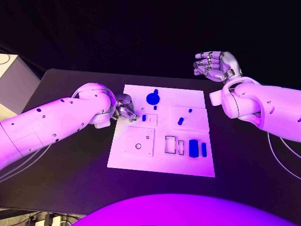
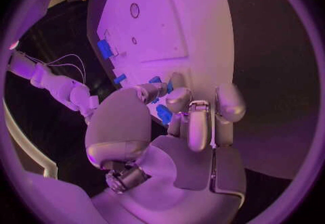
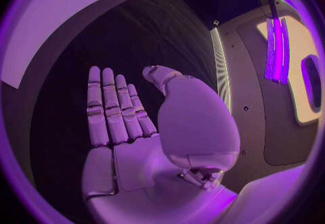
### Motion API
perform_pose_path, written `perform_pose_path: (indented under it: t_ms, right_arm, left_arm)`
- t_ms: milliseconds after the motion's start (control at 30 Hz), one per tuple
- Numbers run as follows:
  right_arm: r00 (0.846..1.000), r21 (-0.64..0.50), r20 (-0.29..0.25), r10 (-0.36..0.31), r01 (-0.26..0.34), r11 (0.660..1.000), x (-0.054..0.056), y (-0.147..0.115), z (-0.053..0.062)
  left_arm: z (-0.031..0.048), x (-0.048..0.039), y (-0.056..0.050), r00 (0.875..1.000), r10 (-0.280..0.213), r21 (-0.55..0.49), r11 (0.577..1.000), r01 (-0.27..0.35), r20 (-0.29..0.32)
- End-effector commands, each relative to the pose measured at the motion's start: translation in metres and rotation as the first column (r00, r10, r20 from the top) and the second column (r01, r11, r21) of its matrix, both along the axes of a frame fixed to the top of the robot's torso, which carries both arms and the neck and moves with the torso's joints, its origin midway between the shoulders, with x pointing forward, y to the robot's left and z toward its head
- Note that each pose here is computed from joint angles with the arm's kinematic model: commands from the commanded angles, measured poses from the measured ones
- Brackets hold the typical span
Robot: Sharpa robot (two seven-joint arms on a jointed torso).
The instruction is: Assemble the parts on the task board
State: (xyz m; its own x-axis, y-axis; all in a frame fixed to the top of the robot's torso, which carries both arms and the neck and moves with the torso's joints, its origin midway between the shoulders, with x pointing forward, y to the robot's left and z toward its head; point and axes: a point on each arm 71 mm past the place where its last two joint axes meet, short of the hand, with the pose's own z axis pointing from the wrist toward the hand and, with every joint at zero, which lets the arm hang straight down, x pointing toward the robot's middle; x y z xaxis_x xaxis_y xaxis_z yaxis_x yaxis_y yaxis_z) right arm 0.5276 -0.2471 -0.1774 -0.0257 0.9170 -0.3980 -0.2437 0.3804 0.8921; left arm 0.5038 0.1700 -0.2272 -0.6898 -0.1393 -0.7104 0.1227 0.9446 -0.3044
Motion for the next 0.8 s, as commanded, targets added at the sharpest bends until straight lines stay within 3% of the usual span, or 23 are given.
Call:
perform_pose_path:
  t_ms: [33,800]
  right_arm:
    - [1.000,0.002,0.002,0.018,-0.018,1.000,-0.0006,0.0016,0.0000]
    - [1.000,0.002,-0.002,0.018,-0.018,1.000,-0.0010,0.0007,-0.0008]
  left_arm:
    - [-0.0087,-0.0032,0.0003,0.999,-0.011,0.023,1.000,0.012,-0.045]
    - [-0.0063,-0.0005,0.0046,1.000,0.014,0.020,1.000,-0.014,-0.006]
